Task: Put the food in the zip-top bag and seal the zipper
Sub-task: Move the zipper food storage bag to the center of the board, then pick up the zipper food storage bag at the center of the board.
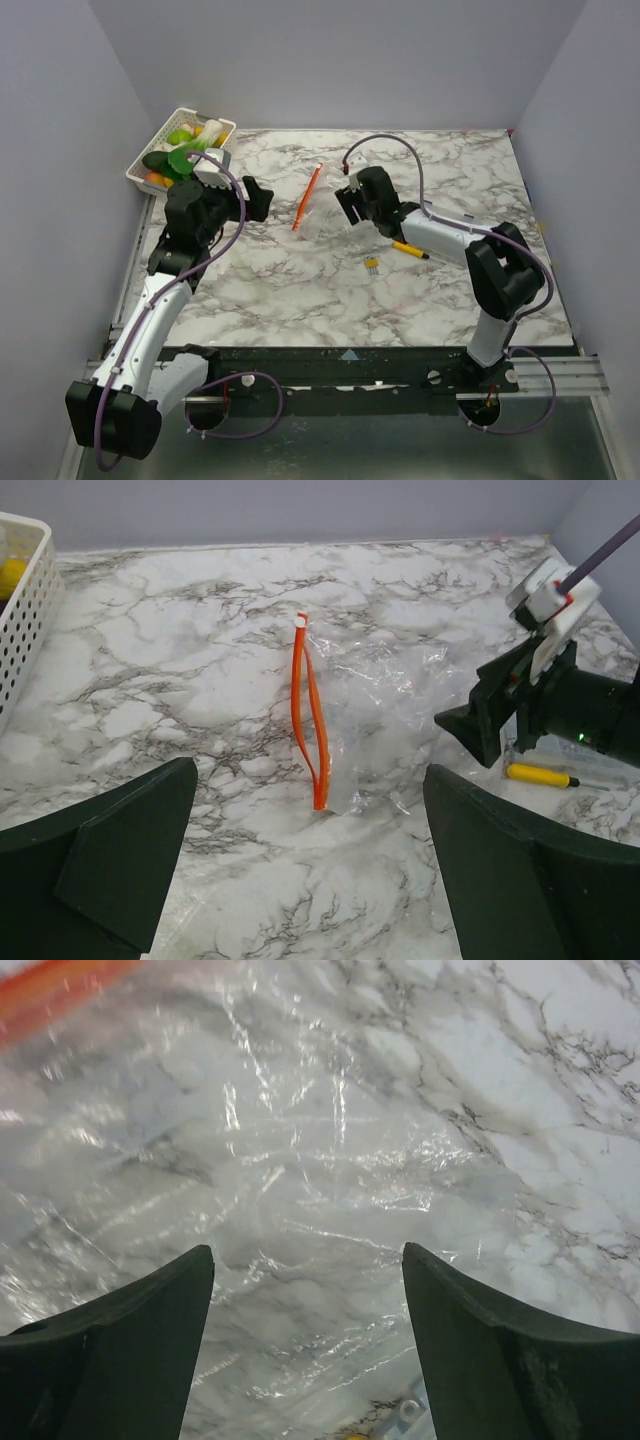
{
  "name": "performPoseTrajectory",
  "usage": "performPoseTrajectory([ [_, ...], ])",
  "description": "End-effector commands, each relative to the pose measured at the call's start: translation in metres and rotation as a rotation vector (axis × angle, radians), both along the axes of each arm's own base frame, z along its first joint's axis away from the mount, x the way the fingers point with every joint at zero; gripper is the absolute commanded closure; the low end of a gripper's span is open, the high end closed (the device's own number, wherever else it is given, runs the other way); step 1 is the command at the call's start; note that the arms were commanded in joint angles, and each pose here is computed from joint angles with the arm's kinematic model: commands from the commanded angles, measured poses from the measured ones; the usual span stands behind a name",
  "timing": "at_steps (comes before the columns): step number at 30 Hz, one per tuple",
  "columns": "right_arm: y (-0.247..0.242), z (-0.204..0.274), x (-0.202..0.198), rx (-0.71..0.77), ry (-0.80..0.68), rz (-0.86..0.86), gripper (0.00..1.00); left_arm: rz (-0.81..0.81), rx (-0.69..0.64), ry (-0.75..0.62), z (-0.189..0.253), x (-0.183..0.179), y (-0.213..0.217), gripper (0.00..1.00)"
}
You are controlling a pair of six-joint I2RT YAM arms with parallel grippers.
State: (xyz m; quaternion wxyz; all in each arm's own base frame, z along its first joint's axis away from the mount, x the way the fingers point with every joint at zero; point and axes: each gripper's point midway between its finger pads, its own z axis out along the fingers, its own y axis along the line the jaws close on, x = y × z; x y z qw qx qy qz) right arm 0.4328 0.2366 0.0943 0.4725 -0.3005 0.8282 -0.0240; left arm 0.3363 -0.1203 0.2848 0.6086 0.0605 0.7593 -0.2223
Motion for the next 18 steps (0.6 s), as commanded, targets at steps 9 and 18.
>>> performPoseTrajectory([
  [9,0.056,0.06,0.02,0.713,0.226,-0.605,0.0,0.09,0.002,-0.12,0.041,-0.013,0.019,0.02],
  [18,0.085,0.046,0.038,0.555,0.149,-0.705,0.0,0.145,-0.016,-0.189,0.058,-0.028,0.032,0.01],
])
